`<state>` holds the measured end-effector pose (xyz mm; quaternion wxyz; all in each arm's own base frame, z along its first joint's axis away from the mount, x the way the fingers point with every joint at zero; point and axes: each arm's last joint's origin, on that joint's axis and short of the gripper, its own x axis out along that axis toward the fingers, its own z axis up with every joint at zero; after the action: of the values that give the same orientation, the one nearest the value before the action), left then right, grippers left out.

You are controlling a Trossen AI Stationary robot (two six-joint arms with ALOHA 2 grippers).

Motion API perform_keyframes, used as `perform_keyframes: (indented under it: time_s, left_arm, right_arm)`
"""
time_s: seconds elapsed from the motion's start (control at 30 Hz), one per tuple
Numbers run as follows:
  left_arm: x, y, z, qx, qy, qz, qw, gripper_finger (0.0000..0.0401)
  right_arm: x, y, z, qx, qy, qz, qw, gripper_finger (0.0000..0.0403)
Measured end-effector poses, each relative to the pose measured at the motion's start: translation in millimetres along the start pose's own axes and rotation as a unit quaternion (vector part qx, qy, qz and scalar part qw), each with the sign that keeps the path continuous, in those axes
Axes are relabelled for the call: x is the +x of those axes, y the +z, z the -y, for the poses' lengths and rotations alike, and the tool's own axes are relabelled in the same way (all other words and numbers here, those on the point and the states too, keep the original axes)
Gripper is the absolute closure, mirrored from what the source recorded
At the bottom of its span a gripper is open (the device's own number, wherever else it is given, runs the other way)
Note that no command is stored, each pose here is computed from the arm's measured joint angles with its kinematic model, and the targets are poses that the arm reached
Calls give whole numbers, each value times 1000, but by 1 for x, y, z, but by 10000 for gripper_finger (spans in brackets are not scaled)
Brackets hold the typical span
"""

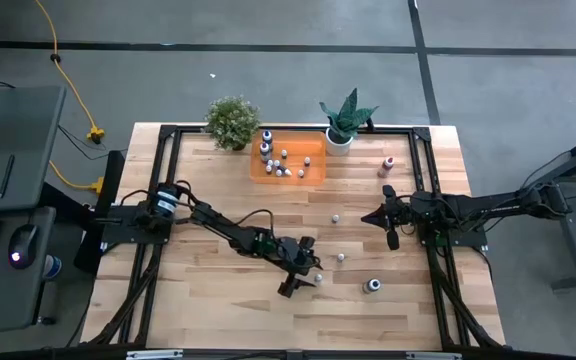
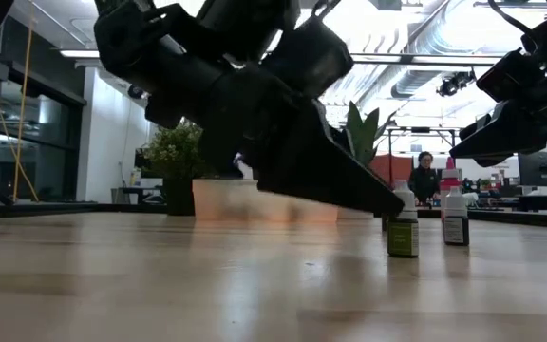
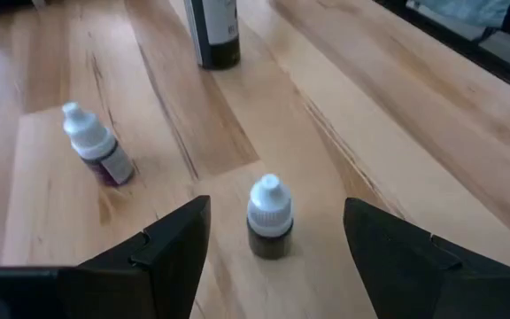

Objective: Pick & Place food coloring
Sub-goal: Put the bottom small black bottle into the bin

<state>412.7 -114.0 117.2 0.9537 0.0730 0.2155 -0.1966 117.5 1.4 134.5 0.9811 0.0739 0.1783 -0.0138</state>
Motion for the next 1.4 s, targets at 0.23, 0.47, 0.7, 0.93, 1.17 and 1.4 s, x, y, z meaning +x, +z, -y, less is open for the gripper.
perform_keyframes:
  time_s: [0.23,0.47,0.7,0.93,1.17,1.4]
  left_arm:
    - [7,4,-1,-8,-1,9,1000,148]
    - [7,6,-4,-10,2,8,1000,148]
    - [7,3,-4,-12,1,-2,1000,150]
    - [7,3,-4,-12,1,-4,1000,198]
    - [7,3,-4,-13,1,-3,1000,249]
    - [7,3,-4,-13,1,-3,1000,285]
  right_arm:
    - [0,0,0,0,0,0,1000,402]
    - [0,0,0,0,0,0,1000,402]
    - [0,0,0,0,0,0,1000,402]
    - [0,0,0,0,0,0,1000,402]
    - [0,0,0,0,0,0,1000,402]
    - [0,0,0,0,0,0,1000,402]
